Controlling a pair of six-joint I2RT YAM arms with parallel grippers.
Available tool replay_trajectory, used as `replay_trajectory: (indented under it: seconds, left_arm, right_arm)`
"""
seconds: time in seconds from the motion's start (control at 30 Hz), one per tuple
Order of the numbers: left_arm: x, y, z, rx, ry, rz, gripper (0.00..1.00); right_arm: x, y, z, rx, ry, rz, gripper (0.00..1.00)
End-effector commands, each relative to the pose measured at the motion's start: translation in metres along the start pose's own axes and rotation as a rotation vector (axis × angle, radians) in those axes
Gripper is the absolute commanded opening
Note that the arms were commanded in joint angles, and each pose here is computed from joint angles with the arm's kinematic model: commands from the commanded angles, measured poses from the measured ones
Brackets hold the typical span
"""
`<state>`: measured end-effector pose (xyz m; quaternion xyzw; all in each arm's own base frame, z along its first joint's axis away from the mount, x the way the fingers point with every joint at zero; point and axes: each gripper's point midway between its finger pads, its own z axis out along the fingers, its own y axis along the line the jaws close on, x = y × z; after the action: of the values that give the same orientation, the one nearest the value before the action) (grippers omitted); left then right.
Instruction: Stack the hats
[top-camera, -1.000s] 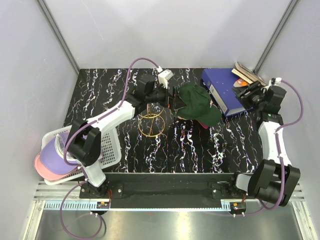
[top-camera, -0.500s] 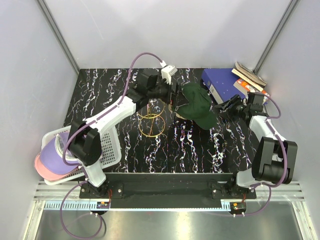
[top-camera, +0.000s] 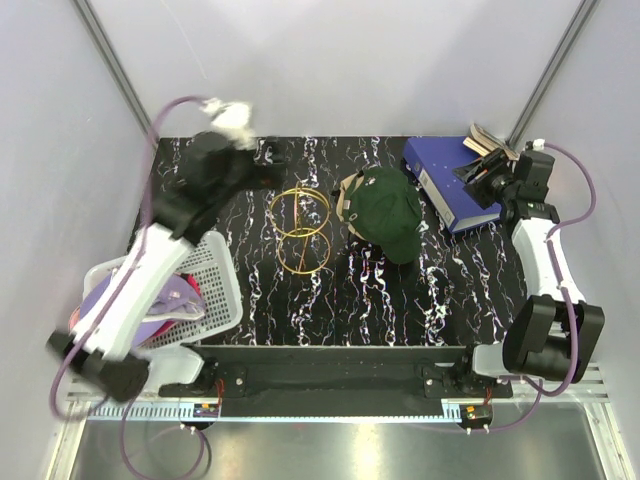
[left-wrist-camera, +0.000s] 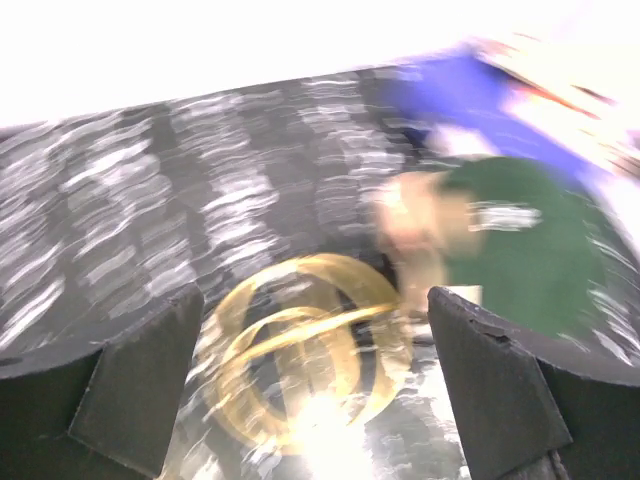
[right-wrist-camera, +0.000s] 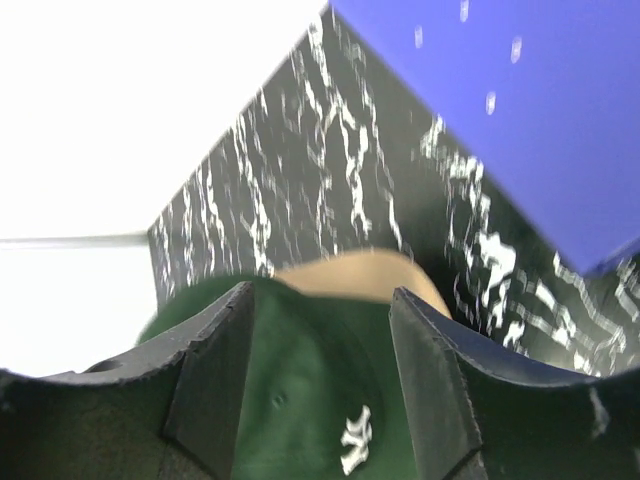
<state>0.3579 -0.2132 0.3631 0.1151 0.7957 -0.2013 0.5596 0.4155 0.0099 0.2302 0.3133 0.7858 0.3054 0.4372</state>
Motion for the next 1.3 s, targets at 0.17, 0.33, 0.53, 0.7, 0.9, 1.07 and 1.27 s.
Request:
replay_trajectory:
  seconds: [0.17, 0.33, 0.53, 0.7, 0.9, 1.07, 1.27]
  left_arm:
    - [0.131, 0.227, -0.173, -1.07, 0.076, -0.366, 0.99]
    - [0.191, 0.249, -0.215, -1.292, 0.034, -0.566, 0.99]
    - [0.255, 0.277, -0.217, -1.414, 0.123, -0.7, 0.99]
    - [0.29, 0.297, -0.206, -1.429, 0.192, -0.79, 0.99]
    - [0.313, 0.306, -0.184, -1.395, 0.249, -0.837, 0.99]
    - [0.319, 0.303, -0.172, -1.339, 0.239, -0.88, 0.69]
    - [0.286, 0.299, -0.169, -1.282, 0.152, -0.892, 0.38]
  right_arm:
    - [-0.056, 0.025, 0.008, -0.009, -0.147, -0.052, 0.65]
    - [-0.053, 0.032, 0.022, -0.068, -0.111, 0.027, 0.65]
    - [-0.051, 0.035, 0.019, -0.082, -0.108, 0.021, 0.64]
    - [-0.053, 0.042, 0.011, -0.09, -0.112, 0.008, 0.64]
    - [-0.052, 0.046, 0.007, -0.097, -0.104, 0.017, 0.64]
    - [-0.056, 0.049, 0.002, -0.092, -0.121, 0.014, 0.64]
    - [-0.059, 0.053, -0.003, -0.092, -0.138, 0.008, 0.64]
